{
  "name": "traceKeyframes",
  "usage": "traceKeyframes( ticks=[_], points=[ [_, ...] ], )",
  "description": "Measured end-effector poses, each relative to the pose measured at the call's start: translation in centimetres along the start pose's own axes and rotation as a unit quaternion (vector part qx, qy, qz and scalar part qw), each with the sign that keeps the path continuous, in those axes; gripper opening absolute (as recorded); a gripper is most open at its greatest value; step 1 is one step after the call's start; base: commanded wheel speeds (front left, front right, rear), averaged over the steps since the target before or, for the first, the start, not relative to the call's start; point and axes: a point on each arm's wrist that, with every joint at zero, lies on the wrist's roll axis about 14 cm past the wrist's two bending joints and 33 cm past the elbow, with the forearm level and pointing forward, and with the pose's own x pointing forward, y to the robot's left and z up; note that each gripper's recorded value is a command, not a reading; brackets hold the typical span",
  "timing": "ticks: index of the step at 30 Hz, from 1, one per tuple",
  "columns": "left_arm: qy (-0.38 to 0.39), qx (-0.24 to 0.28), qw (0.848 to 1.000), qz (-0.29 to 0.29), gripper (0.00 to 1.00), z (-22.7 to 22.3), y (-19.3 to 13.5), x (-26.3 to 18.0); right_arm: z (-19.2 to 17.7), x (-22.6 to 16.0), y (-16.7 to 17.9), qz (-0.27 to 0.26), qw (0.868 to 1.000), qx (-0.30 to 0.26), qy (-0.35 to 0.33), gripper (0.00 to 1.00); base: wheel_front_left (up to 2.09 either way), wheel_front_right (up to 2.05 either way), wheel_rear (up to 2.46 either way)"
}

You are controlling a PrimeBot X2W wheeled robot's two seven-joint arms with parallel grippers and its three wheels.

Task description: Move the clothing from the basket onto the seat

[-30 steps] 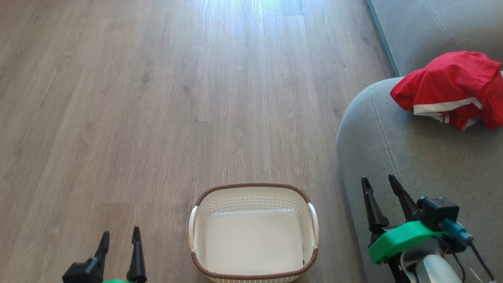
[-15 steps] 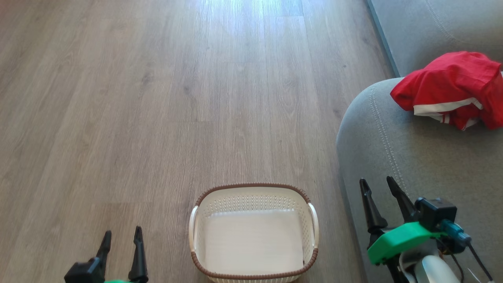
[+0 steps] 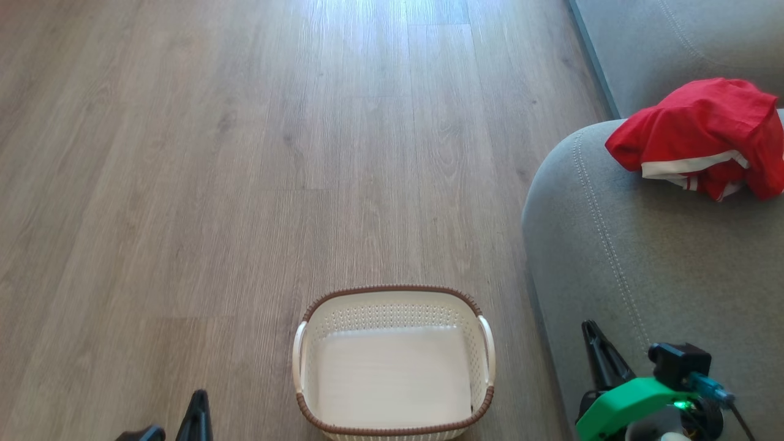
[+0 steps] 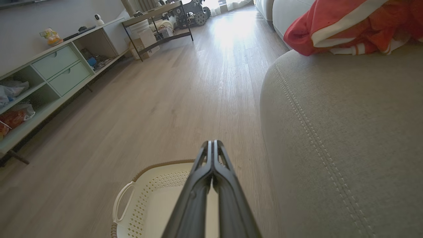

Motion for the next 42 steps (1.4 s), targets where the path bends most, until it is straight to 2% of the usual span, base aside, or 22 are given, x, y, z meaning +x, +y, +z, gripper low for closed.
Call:
traceKeyframes(
  ticks=[27, 42],
  points=[
    [0.028, -0.148, 0.989, 0.010, 0.00, 0.3, -0.1, 1.1, 0.9, 0.0, -2.0, -0.043, 0.989, 0.141, -0.008, 0.00, 0.00, 0.00, 0.00],
    [0.036, -0.236, 0.971, 0.006, 0.00, 1.1, -0.2, 1.9, 1.4, 0.2, -2.8, -0.058, 0.972, 0.228, -0.015, 0.00, 0.00, 0.00, 0.00]
  ],
)
